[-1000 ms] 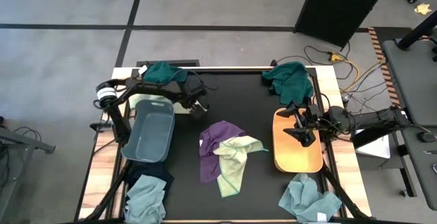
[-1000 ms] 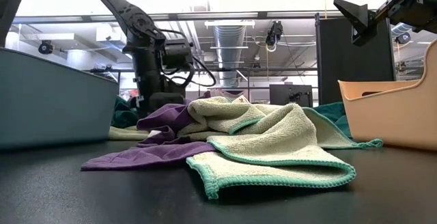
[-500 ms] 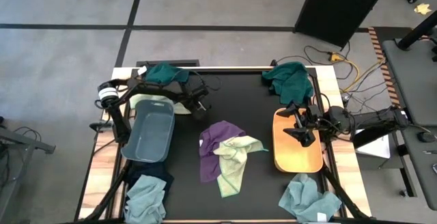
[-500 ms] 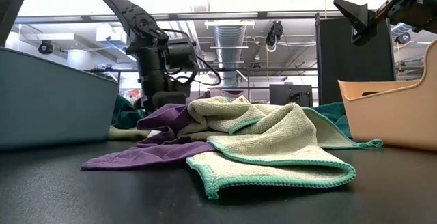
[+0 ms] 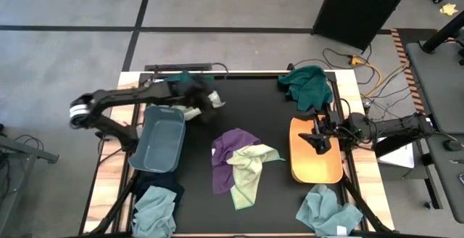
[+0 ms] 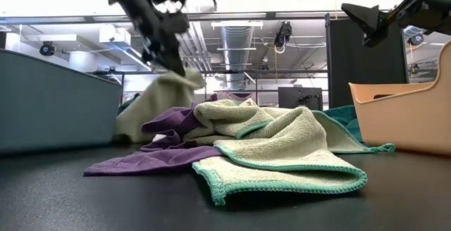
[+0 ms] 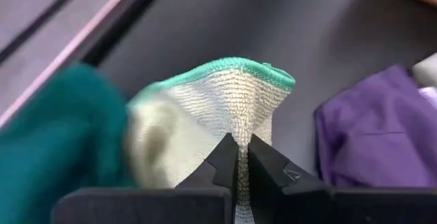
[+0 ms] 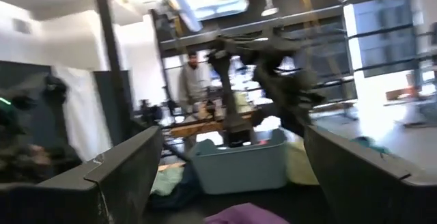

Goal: Sort microfiber towel by color & place in baskets
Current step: Put the top light green microfiber towel into the blue bin

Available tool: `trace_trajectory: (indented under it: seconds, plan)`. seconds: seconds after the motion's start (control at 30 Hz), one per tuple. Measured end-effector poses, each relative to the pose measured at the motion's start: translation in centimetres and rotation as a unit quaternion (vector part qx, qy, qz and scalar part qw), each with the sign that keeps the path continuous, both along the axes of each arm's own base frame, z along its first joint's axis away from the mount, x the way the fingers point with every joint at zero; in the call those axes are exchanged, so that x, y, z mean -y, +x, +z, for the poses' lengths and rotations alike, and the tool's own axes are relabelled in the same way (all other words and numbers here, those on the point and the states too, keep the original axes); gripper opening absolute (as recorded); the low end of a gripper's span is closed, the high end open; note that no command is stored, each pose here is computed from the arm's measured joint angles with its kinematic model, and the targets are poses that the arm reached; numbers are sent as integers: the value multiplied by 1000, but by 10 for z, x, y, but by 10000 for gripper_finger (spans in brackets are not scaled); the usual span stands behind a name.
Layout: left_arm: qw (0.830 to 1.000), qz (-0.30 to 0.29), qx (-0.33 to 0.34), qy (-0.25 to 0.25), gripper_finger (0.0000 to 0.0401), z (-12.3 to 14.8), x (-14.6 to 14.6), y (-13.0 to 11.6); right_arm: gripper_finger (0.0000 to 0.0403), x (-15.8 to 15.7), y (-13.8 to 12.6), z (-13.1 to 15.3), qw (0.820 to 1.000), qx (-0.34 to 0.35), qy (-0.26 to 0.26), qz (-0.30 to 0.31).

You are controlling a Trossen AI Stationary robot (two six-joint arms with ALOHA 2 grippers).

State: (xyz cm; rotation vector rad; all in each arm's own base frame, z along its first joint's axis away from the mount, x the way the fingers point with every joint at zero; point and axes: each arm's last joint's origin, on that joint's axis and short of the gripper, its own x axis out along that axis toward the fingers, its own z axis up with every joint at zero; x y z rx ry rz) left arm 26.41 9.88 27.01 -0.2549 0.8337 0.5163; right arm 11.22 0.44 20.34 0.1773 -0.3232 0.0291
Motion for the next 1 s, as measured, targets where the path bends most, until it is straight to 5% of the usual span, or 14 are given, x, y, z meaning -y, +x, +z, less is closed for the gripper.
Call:
trace_trajectory:
  seconds: [0.27, 0.53, 0.77, 1.0]
  plan:
    - [985, 85, 32, 145, 1, 60, 8, -64, 350, 2, -1, 2, 999, 12, 8, -31]
    - [939, 229, 59, 249, 1, 92, 8, -114, 350, 4, -1, 2, 998, 13, 20, -66]
    - [926, 243, 75, 279, 0, 105, 11, -123, 350, 4, 4, 0, 997, -3, -12, -75]
    - [921, 212, 160, 284, 0, 158, 25, -147, 350, 4, 3, 3, 997, 18, 10, -68]
